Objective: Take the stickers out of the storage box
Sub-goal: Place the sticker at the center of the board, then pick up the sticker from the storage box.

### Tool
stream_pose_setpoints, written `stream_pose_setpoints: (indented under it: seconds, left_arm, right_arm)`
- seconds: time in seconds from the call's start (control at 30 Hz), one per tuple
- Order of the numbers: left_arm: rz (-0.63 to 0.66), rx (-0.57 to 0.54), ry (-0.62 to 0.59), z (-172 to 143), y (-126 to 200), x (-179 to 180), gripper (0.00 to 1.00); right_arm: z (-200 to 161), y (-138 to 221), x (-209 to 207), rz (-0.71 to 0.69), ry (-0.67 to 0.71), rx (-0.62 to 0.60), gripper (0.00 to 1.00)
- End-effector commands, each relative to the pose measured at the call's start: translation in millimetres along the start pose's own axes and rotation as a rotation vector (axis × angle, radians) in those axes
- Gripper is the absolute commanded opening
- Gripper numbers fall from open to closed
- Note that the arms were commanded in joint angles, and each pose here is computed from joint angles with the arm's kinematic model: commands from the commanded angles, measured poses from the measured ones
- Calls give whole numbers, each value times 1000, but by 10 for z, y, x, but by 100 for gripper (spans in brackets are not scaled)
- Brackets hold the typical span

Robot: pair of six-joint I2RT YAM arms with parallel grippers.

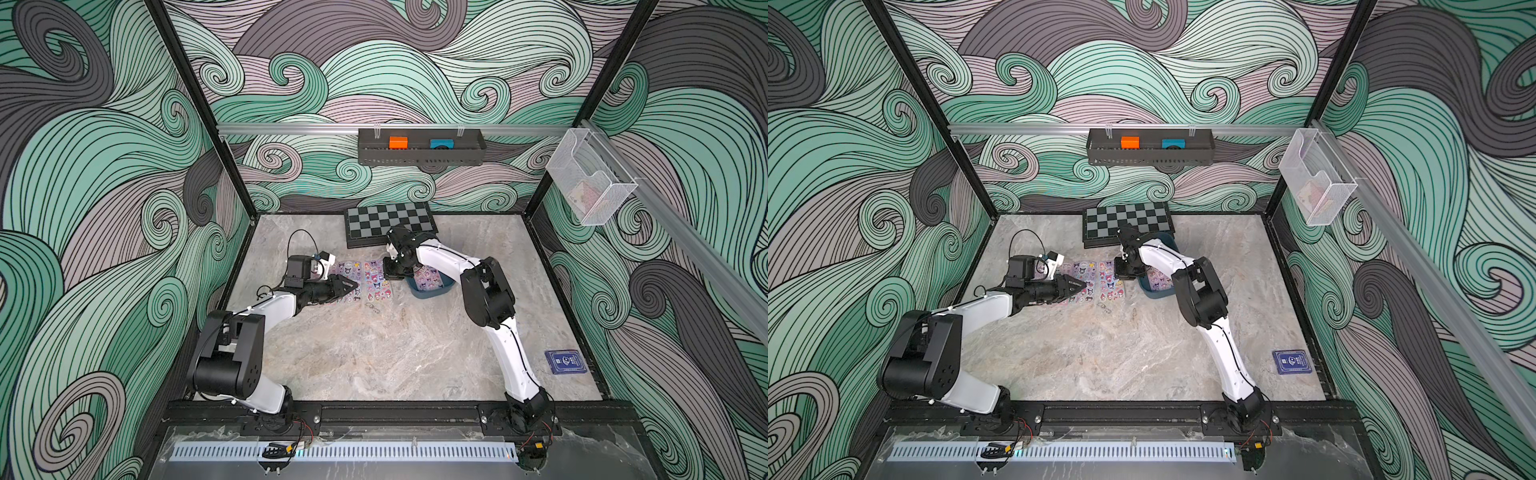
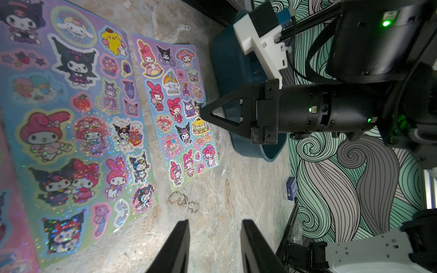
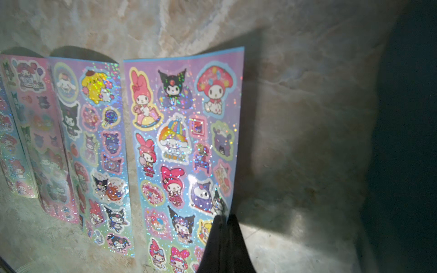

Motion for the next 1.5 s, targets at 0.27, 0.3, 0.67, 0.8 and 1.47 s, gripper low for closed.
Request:
stream_pose_setpoints:
  seconds: [0.27,0.3,0.67,0.8,1.47]
  left_arm:
    - [-1,6,-34,-18,1,-53,40]
    - [0,5,-35,-19,4,-53,41]
    - [4,5,-40,-24,5,-52,41]
    - [6,1,-43,-22,13,-59,41]
    - [12,-1,-72,-52,23,-116,41]
  right_arm:
    - [5,-5,-2,-24,2,-19,8]
    - [11,22,0,-25,6,-23,11]
    - [81,449,54,-43,32,-99,31]
    - [108,675,49,-42,41,-139,32]
    - [-151,1264,-870,-19,-22,-153,67]
Point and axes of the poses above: each gripper's point midway between its finger pads, its own y axis back along the fingers, its own x axis along the line the jaws close on, z = x × y, the point moved 3 cm from there along y, back along the fingers, and after that the axes turned 15 degrees about y, right-handed, at the moved point
